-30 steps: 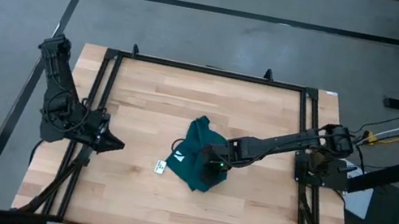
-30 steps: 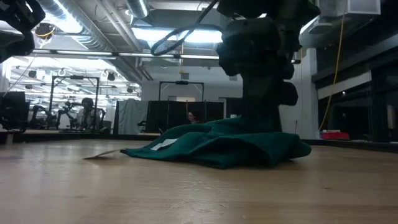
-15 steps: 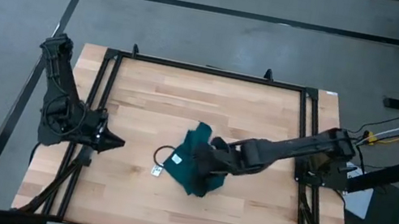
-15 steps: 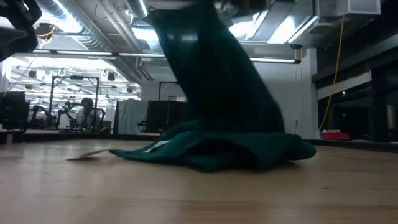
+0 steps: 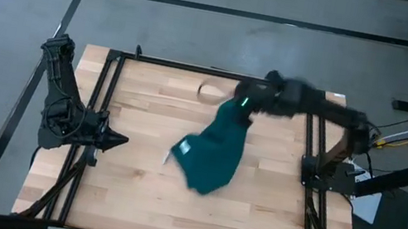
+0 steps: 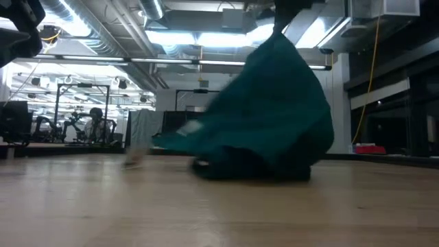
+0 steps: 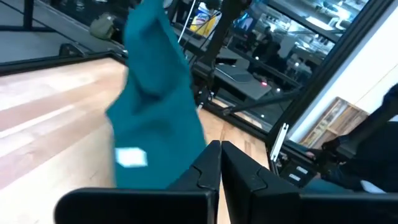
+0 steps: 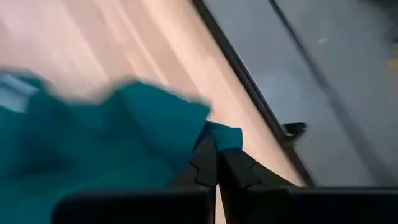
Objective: Fold microfiber towels
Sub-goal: Fold the green towel
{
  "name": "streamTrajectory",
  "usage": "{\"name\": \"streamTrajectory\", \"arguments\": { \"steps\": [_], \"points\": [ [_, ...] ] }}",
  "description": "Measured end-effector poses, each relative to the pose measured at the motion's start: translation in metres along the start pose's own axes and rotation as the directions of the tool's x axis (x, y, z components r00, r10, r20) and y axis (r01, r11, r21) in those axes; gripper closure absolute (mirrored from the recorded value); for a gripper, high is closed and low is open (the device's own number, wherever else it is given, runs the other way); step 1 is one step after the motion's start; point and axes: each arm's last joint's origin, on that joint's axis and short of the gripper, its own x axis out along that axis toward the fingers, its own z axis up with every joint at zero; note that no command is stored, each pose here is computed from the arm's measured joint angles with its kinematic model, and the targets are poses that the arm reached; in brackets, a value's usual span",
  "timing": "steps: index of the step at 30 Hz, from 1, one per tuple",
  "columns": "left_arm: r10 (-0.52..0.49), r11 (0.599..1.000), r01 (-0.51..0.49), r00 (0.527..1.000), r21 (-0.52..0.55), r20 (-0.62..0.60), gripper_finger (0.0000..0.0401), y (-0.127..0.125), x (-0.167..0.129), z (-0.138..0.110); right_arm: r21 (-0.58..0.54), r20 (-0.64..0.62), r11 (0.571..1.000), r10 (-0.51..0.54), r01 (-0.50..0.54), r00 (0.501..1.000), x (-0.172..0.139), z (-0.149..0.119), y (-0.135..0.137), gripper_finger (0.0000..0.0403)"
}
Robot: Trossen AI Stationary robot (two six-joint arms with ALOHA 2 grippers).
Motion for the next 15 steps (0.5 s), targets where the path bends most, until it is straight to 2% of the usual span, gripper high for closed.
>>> {"name": "streamTrajectory", "arguments": {
  "steps": [2,4,7,10,12,13,15],
  "points": [
    [-0.006,1.0,0.006,1.0,-0.013,0.002,0.0387,-0.002,0.0,0.0,0.098,0.056,0.988,0.117,-0.122,0.992,-0.005,0.004,-0.022,0.037],
    [-0.009,1.0,0.009,1.0,-0.018,0.005,0.0379,-0.003,0.0,0.001,0.154,0.155,0.956,0.225,-0.248,0.962,-0.011,0.006,-0.032,0.0337],
    [-0.016,1.0,0.016,1.0,-0.013,-0.002,0.037,-0.005,0.001,-0.001,0.142,0.264,0.861,0.443,-0.489,0.857,-0.013,0.004,-0.022,0.0282],
    [-0.024,1.0,0.024,1.0,-0.004,-0.015,0.0369,-0.007,0.002,-0.004,0.144,0.25,0.725,0.632,-0.673,0.734,-0.001,-0.011,0.013,0.023],
    [-0.024,1.0,0.024,1.0,-0.007,-0.017,0.0372,-0.009,0.003,-0.006,0.154,0.199,0.649,0.718,-0.745,0.667,0.007,-0.034,0.056,0.0205],
    [-0.024,1.0,0.024,0.999,-0.006,-0.021,0.0374,-0.009,0.003,-0.007,0.153,0.177,0.619,0.75,-0.77,0.638,0.011,-0.047,0.08,0.0198],
    [-0.017,1.0,0.017,1.0,-0.003,-0.021,0.0379,-0.011,0.006,-0.009,0.173,0.13,0.613,0.761,-0.771,0.635,0.02,-0.082,0.119,0.0192]
  ]
}}
